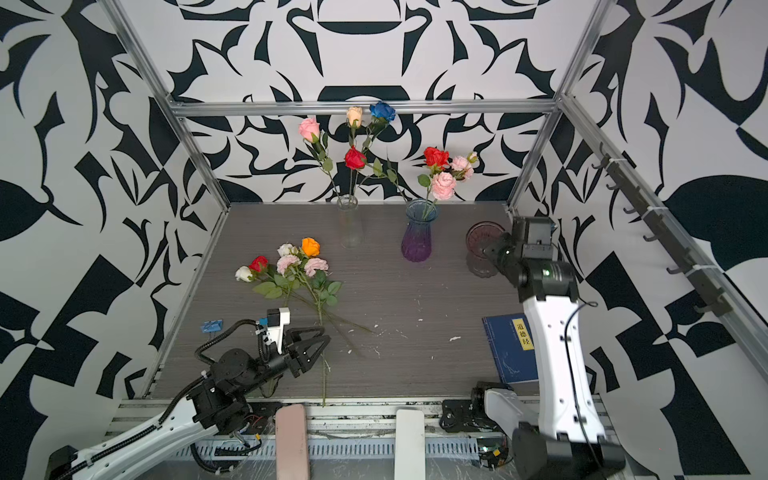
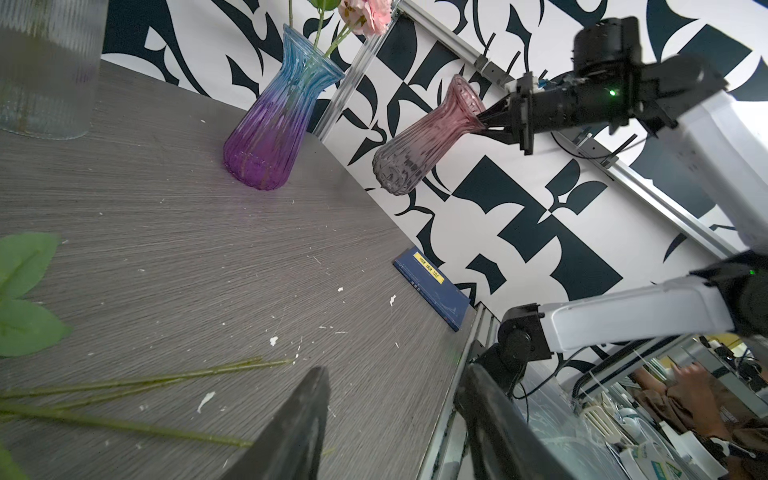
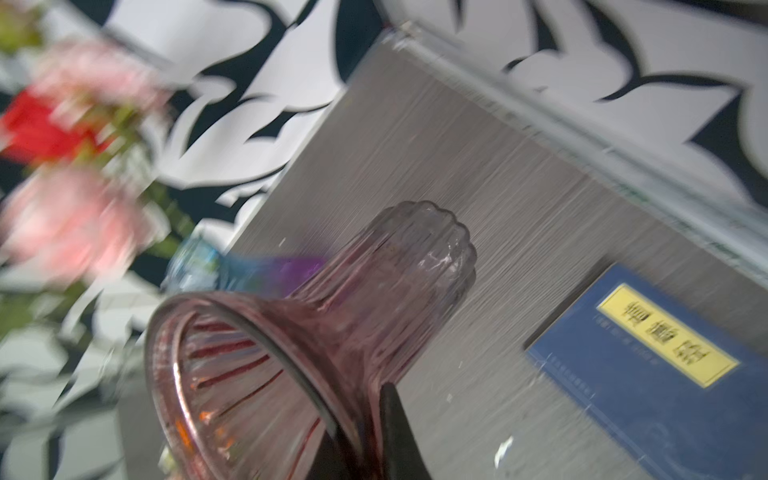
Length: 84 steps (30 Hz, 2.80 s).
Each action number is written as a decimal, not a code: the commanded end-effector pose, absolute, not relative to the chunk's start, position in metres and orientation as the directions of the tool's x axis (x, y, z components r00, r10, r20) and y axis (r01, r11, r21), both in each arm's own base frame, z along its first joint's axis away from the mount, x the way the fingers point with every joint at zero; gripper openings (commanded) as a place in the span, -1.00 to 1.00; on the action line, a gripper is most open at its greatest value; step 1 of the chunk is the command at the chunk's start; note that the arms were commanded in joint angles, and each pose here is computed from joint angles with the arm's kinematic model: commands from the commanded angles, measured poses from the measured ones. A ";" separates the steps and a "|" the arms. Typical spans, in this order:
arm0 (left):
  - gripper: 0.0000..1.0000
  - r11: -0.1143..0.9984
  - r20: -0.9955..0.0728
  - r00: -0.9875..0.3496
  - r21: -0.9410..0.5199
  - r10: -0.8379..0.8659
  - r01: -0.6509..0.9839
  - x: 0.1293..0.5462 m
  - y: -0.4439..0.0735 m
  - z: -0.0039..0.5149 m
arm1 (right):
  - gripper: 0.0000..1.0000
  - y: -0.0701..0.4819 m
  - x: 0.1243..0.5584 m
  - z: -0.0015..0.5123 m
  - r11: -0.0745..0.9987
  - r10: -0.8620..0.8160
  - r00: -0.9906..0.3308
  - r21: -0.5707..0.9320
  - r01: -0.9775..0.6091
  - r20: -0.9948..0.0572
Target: Arrange the flowers into the vase
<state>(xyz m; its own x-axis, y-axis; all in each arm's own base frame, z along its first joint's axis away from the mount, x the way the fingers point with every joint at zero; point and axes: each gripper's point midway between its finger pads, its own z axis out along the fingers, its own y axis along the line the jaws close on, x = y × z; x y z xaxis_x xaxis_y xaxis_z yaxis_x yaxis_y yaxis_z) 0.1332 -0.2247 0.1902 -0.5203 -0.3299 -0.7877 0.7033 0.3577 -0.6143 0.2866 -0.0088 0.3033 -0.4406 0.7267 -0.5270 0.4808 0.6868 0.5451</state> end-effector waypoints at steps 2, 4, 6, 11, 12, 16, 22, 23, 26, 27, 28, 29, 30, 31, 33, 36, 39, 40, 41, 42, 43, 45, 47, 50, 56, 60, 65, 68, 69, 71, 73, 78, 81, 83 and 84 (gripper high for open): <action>0.11 0.357 -0.762 -0.547 -0.647 -0.348 0.674 0.134 -0.221 0.182 | -1.00 0.050 0.269 0.299 0.741 0.628 -0.594 0.619 0.260 -0.502; 0.11 0.354 -0.750 -0.561 -0.661 -0.350 0.662 0.134 -0.220 0.179 | -1.00 0.072 0.253 0.298 0.744 0.586 -0.651 0.638 0.198 -0.482; 0.10 0.358 -0.745 -0.569 -0.667 -0.348 0.654 0.133 -0.219 0.177 | -1.00 0.092 0.241 0.295 0.737 0.555 -0.700 0.656 0.162 -0.450; 0.10 0.372 -0.747 -0.560 -0.665 -0.359 0.648 0.136 -0.216 0.177 | -1.00 0.138 0.223 0.288 0.726 0.461 -0.799 0.682 0.091 -0.385; 0.10 0.376 -0.748 -0.558 -0.664 -0.360 0.646 0.136 -0.216 0.177 | -1.00 0.145 0.222 0.287 0.733 0.442 -0.811 0.676 0.079 -0.384; 0.10 0.381 -0.745 -0.560 -0.666 -0.362 0.641 0.137 -0.216 0.176 | -1.00 0.173 0.222 0.279 0.740 0.390 -0.842 0.670 0.047 -0.372; 0.11 0.389 -0.739 -0.571 -0.674 -0.358 0.628 0.138 -0.215 0.174 | -1.00 0.204 0.222 0.263 0.802 0.299 -0.874 0.597 0.013 -0.384; 0.11 0.389 -0.738 -0.572 -0.675 -0.358 0.627 0.138 -0.215 0.174 | -1.00 0.204 0.223 0.260 0.814 0.294 -0.875 0.581 0.018 -0.385; 0.11 0.400 -0.727 -0.583 -0.686 -0.363 0.607 0.139 -0.213 0.170 | -1.00 0.203 0.228 0.254 0.839 0.285 -0.875 0.543 0.030 -0.391; 0.11 0.408 -0.721 -0.587 -0.693 -0.368 0.595 0.141 -0.212 0.169 | -1.00 0.203 0.230 0.252 0.848 0.277 -0.875 0.530 0.028 -0.397; 0.11 0.417 -0.713 -0.592 -0.701 -0.376 0.579 0.142 -0.210 0.166 | -1.00 0.202 0.231 0.251 0.856 0.269 -0.875 0.517 0.026 -0.402; 0.10 0.424 -0.709 -0.593 -0.705 -0.382 0.569 0.143 -0.209 0.165 | -1.00 0.201 0.232 0.250 0.861 0.263 -0.875 0.509 0.022 -0.406; 0.09 0.429 -0.705 -0.594 -0.708 -0.386 0.561 0.144 -0.207 0.164 | -0.97 0.201 0.232 0.249 0.865 0.256 -0.876 0.502 0.018 -0.408; 0.09 0.431 -0.702 -0.595 -0.711 -0.391 0.556 0.145 -0.206 0.164 | -0.90 0.201 0.232 0.250 0.865 0.250 -0.877 0.501 0.012 -0.410; 0.09 0.434 -0.696 -0.598 -0.717 -0.398 0.546 0.145 -0.204 0.163 | -0.63 0.202 0.230 0.248 0.866 0.238 -0.881 0.500 0.001 -0.410; 0.13 0.439 -0.679 -0.605 -0.732 -0.416 0.521 0.147 -0.201 0.161 | -0.29 0.207 0.226 0.248 0.852 0.218 -0.887 0.522 -0.030 -0.407; 0.20 0.448 -0.646 -0.620 -0.760 -0.444 0.471 0.150 -0.196 0.157 | -0.02 0.210 0.224 0.253 0.836 0.205 -0.882 0.545 -0.068 -0.424; 0.24 0.450 -0.629 -0.629 -0.774 -0.457 0.446 0.152 -0.195 0.154 | 0.05 0.210 0.224 0.257 0.832 0.200 -0.877 0.549 -0.084 -0.437; 0.26 0.454 -0.605 -0.641 -0.791 -0.473 0.411 0.154 -0.193 0.150 | 0.09 0.208 0.224 0.259 0.832 0.198 -0.871 0.547 -0.094 -0.451; 0.26 0.456 -0.565 -0.653 -0.817 -0.505 0.353 0.158 -0.189 0.145 | 0.15 0.206 0.224 0.262 0.835 0.195 -0.863 0.541 -0.103 -0.466; 0.26 0.465 -0.542 -0.657 -0.828 -0.524 0.313 0.161 -0.186 0.140 | 0.20 0.204 0.225 0.266 0.837 0.194 -0.854 0.536 -0.113 -0.483; 0.27 0.515 -0.523 -0.660 -0.825 -0.539 0.233 0.164 -0.175 0.134 | 0.24 0.196 0.225 0.274 0.845 0.200 -0.836 0.522 -0.118 -0.511; 0.25 0.588 -0.546 -0.648 -0.788 -0.531 0.183 0.165 -0.162 0.138 | 0.25 0.188 0.224 0.281 0.855 0.194 -0.820 0.503 -0.128 -0.539; 0.20 0.693 -0.590 -0.627 -0.712 -0.509 0.108 0.167 -0.138 0.153 | 0.25 0.172 0.221 0.290 0.878 0.185 -0.799 0.461 -0.126 -0.571; 0.12 0.855 -0.641 -0.676 -0.517 -0.362 0.033 0.167 -0.124 0.175 | 0.23 0.137 0.211 0.297 0.899 0.234 -0.732 0.429 -0.088 -0.640; 0.11 0.901 -0.607 -0.753 -0.432 -0.252 0.046 0.181 -0.141 0.175 | 0.22 0.116 0.199 0.278 0.902 0.285 -0.708 0.430 -0.029 -0.646; 0.08 0.830 -0.417 -0.849 -0.556 -0.326 -0.045 0.217 -0.147 0.141 | 0.18 0.093 0.185 0.220 0.868 0.420 -0.689 0.483 0.116 -0.590; 0.05 0.840 -0.410 -0.838 -0.534 -0.360 -0.099 0.240 -0.130 0.125 | 0.16 0.101 0.177 0.172 0.816 0.483 -0.717 0.554 0.162 -0.502; 0.03 0.852 -0.418 -0.836 -0.513 -0.356 -0.106 0.247 -0.125 0.119 | 0.13 0.105 0.175 0.155 0.797 0.502 -0.726 0.576 0.179 -0.469; -0.02 0.875 -0.421 -0.842 -0.469 -0.337 -0.116 0.258 -0.117 0.108 | 0.08 0.111 0.173 0.126 0.769 0.525 -0.738 0.608 0.198 -0.423; -0.06 0.893 -0.399 -0.861 -0.432 -0.316 -0.127 0.267 -0.113 0.096 | -0.03 0.110 0.170 0.100 0.759 0.542 -0.742 0.610 0.229 -0.395; -0.10 0.949 -0.399 -0.881 -0.280 -0.255 -0.148 0.277 -0.094 0.071 | -0.08 0.121 0.171 0.073 0.687 0.588 -0.735 0.689 0.232 -0.338; -0.07 0.966 -0.375 -0.900 -0.211 -0.222 -0.150 0.280 -0.085 0.055 | -0.03 0.117 0.170 0.069 0.699 0.585 -0.731 0.676 0.234 -0.352; -0.04 0.964 -0.347 -0.908 -0.203 -0.235 -0.172 0.280 -0.081 0.044 | -0.03 0.118 0.170 0.065 0.691 0.591 -0.731 0.681 0.242 -0.340; -0.01 0.964 -0.336 -0.911 -0.194 -0.241 -0.183 0.280 -0.080 0.039 | -0.03 0.120 0.171 0.067 0.688 0.588 -0.733 0.688 0.231 -0.343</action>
<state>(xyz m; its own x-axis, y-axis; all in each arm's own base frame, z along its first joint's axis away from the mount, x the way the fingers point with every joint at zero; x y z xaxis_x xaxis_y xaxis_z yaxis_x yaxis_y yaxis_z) 0.2736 -0.0883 0.0440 -0.9081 -0.2601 -0.3282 -0.1859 0.9527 -0.2406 0.1615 0.1119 0.0563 -0.7562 0.5560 -0.3449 0.2518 0.7339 0.6309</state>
